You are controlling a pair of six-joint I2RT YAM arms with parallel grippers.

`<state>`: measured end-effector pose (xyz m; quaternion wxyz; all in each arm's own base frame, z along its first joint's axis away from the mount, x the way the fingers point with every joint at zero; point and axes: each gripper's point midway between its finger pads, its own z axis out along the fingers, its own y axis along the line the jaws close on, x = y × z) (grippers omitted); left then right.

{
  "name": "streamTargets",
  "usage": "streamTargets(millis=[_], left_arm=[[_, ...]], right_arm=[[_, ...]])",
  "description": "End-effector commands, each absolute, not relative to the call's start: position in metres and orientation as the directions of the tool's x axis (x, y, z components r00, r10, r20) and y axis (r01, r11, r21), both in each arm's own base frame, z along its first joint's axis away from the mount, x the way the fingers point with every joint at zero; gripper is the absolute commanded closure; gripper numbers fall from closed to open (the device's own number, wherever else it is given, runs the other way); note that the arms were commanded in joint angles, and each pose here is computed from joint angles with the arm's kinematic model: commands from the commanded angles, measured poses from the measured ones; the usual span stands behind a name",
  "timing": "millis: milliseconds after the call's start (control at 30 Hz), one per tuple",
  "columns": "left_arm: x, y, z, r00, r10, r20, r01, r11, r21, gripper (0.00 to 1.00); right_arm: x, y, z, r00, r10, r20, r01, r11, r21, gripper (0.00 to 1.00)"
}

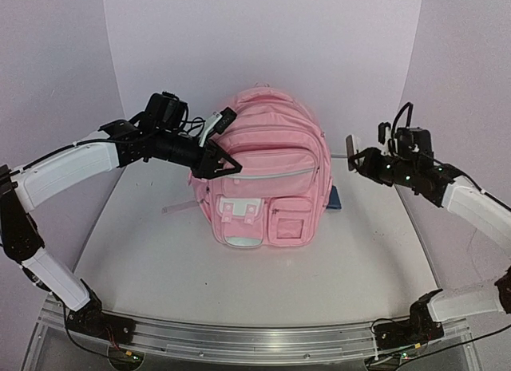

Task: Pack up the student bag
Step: Place the stationery in the student bag.

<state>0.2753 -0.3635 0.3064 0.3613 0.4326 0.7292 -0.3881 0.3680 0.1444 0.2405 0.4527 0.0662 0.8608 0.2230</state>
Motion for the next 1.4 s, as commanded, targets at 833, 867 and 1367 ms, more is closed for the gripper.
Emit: streamTargets(millis=[833,867,1367], left_arm=[[0.219,-0.383,0.275,-0.048,0.635,-0.771,0.98,0.178,0.086,1.0],[0.22,-0.383,0.274,-0.049,0.639,-0.767,0.98,0.181,0.088,1.0],[0.214,-0.393,0.299,-0.067,0.57,-0.819,0.985,0.169,0.037,1.0]], right_arm=[[0.316,0.335,0.387,-0.265,-0.165,-0.95,-0.859,0.488,0.155,1.0],[0.317,0.337,0.383,-0.26,-0.181,-0.948,-0.863,0.483,0.145,1.0],[0.303,0.332,0.314,-0.38,-0.279,-0.882,-0.834,0.515,0.197,0.9]])
